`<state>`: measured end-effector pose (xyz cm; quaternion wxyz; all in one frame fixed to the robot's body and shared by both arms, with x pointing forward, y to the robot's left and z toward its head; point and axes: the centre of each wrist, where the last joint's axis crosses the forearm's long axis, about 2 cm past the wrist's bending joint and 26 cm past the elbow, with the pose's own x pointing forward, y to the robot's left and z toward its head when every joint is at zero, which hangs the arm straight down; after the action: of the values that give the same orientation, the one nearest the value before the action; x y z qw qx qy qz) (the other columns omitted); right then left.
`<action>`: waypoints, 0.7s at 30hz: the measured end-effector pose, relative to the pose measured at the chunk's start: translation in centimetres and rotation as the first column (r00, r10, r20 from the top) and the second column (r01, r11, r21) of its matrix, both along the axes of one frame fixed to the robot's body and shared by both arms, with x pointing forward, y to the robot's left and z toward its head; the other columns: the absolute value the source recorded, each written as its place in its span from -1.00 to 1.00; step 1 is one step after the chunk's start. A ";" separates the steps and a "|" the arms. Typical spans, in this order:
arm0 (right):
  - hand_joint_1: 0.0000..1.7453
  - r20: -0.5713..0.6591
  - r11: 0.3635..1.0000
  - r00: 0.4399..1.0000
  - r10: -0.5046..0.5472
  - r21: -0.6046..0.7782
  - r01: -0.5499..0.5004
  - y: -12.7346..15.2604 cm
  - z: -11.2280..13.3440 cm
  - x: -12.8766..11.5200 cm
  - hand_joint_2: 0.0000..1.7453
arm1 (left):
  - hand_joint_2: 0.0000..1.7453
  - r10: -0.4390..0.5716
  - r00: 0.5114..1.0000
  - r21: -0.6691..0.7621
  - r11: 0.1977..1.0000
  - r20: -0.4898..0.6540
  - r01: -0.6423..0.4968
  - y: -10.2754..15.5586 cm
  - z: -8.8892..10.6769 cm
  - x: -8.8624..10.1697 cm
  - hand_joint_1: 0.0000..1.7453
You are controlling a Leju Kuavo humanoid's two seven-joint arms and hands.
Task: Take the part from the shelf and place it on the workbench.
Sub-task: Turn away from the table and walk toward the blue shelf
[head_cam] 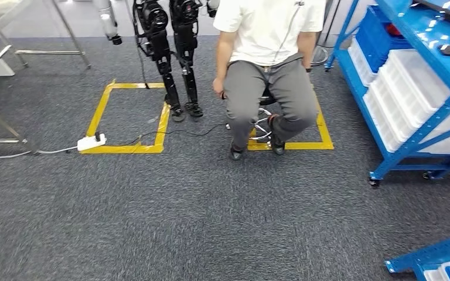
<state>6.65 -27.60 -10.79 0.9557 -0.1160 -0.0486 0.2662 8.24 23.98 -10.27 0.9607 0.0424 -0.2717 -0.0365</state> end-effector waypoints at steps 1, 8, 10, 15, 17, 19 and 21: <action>-1.00 0.000 1.000 1.000 0.001 0.001 -0.001 0.1 0.0 0.0 1.00 | -1.00 0.000 1.000 0.001 1.000 0.001 0.000 0.0 0.0 0.0 -1.00; -1.00 -0.003 1.000 1.000 0.002 0.000 -0.002 0.2 0.0 -0.1 1.00 | -1.00 -0.005 1.000 -0.001 1.000 0.005 0.005 -0.2 0.1 0.3 -1.00; -1.00 -0.001 1.000 1.000 0.001 0.000 -0.001 0.2 0.0 0.0 1.00 | -1.00 -0.005 1.000 -0.002 1.000 0.003 0.005 -0.2 0.1 0.2 -1.00; -1.00 -0.004 1.000 1.000 -0.001 -0.001 0.001 0.1 0.0 -0.1 1.00 | -1.00 -0.005 1.000 -0.003 1.000 0.003 0.005 -0.3 0.0 0.1 -1.00; -1.00 0.001 1.000 1.000 0.000 0.002 0.000 0.3 0.0 0.1 1.00 | -1.00 -0.005 1.000 -0.001 1.000 0.003 0.005 -0.2 0.0 0.1 -1.00; -1.00 0.004 1.000 1.000 0.000 0.003 0.000 0.3 0.1 0.3 1.00 | -1.00 -0.005 1.000 -0.001 1.000 0.006 0.005 -0.2 0.1 0.3 -1.00; -1.00 0.003 1.000 1.000 -0.001 0.001 0.001 0.2 0.0 0.2 1.00 | -1.00 -0.006 1.000 -0.003 1.000 0.011 0.006 -0.3 0.1 0.5 -1.00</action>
<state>6.85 -27.37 -10.75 0.9558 -0.1159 -0.0500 0.2656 8.75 23.65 -10.13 0.9592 0.0402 -0.2771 -0.0386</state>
